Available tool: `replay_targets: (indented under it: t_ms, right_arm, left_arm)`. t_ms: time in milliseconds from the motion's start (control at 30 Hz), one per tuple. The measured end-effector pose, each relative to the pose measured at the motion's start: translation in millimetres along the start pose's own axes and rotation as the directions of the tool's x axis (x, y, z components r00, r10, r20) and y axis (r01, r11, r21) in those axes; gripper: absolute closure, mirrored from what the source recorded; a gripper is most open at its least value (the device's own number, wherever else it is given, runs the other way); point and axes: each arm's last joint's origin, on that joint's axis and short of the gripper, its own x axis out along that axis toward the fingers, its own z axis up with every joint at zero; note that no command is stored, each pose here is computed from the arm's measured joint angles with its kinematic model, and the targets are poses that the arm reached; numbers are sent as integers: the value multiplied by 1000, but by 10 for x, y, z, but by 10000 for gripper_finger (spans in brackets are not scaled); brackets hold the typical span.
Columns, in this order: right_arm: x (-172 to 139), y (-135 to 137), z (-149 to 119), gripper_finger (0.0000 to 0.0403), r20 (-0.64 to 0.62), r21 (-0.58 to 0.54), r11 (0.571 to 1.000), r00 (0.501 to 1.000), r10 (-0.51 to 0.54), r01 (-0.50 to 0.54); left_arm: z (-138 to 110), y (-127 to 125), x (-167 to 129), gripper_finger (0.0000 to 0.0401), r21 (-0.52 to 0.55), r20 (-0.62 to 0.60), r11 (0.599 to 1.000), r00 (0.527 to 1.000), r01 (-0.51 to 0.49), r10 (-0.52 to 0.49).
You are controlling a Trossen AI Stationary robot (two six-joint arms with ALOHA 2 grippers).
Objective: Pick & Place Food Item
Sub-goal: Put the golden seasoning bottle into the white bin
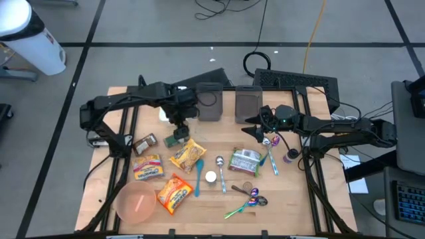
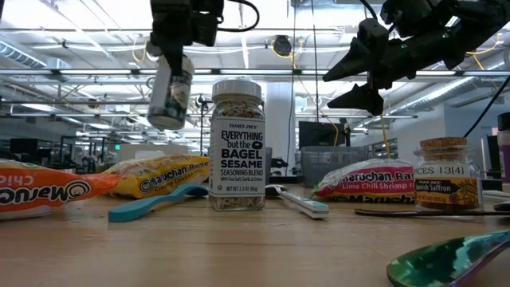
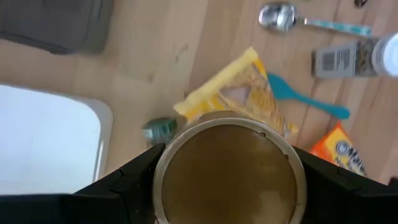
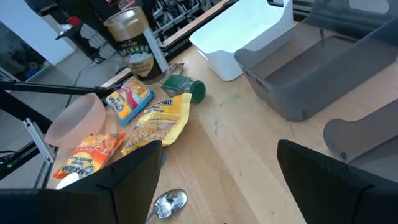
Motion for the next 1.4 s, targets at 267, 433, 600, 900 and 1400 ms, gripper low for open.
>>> replay_targets:
  t_ms: [267,433,600,900,1400]
  right_arm:
    - [0,-2,1,90,2,-9,1000,1000,-4,4]
    - [0,-2,1,90,2,-12,1000,1000,-4,4]
    - [0,-2,1,90,2,-16,1000,1000,-4,4]
    - [0,-3,1,90,3,-16,1000,1000,-7,7]
    - [0,-9,4,90,14,-9,1000,1000,-27,27]
  left_arm:
    - [112,233,-345,123,-43,149,997,986,-70,75]
    - [171,462,-602,123,-105,204,987,969,-123,142]
    - [245,711,-669,123,-145,170,976,967,-165,189]
    - [307,1154,-488,123,-205,-22,930,952,-305,307]
    - [98,1786,-453,123,-539,-46,785,941,-307,336]
